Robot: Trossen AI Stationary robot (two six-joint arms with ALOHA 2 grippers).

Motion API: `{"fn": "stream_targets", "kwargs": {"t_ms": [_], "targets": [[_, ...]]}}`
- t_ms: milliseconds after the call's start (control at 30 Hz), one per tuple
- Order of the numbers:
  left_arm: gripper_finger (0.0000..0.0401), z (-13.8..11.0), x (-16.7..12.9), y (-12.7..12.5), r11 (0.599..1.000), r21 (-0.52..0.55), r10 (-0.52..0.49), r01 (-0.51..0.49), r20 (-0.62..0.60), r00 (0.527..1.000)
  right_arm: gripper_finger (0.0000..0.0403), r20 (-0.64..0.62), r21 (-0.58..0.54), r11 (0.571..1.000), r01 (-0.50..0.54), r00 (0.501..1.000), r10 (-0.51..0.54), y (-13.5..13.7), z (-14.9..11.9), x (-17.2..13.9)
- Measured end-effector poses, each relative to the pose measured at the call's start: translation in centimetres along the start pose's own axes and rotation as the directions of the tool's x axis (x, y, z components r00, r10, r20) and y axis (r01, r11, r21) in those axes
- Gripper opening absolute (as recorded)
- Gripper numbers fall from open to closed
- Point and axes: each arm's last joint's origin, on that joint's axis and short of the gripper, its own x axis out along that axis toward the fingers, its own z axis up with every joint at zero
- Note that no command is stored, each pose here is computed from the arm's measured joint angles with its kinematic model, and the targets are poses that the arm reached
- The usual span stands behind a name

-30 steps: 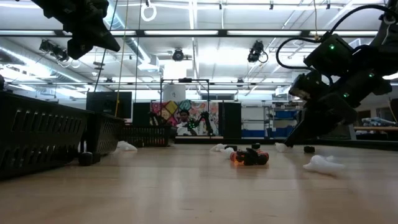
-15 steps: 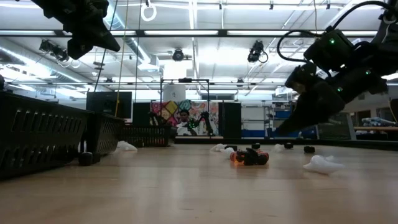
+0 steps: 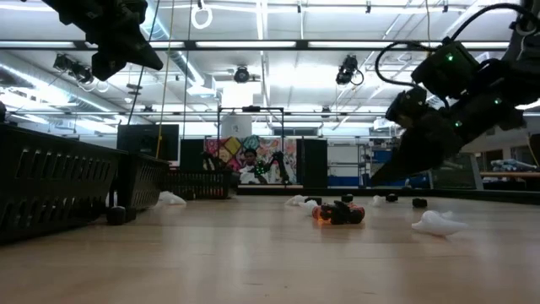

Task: Sort Halloween decoration
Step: Put the white toy into the middle black bin

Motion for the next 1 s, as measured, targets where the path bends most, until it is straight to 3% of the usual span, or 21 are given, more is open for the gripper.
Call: {"fn": "stream_targets", "kwargs": {"t_ms": [367, 800, 1000], "targets": [[0.0009, 0.0, 0.0, 0.0, 1.000, -0.028, 0.006, -0.006, 0.001, 1.000, 0.0220, 0.069, 0.038, 0.999, -0.028, 0.997, 0.025, 0.0, -0.9, 2.1], [0.0009, 0.0, 0.0, 0.0, 0.999, -0.044, 0.009, -0.009, 0.000, 1.000, 0.0219, 0.109, -0.001, 0.997, -0.077, 0.991, 0.077, 0.5, -3.0, 4.0], [0.0009, 0.0, 0.0, 0.0, 0.998, -0.060, 0.008, -0.008, 0.000, 1.000, 0.0192, 0.131, -0.003, 0.998, -0.059, 0.990, 0.058, 0.5, -3.6, 4.4]]}}
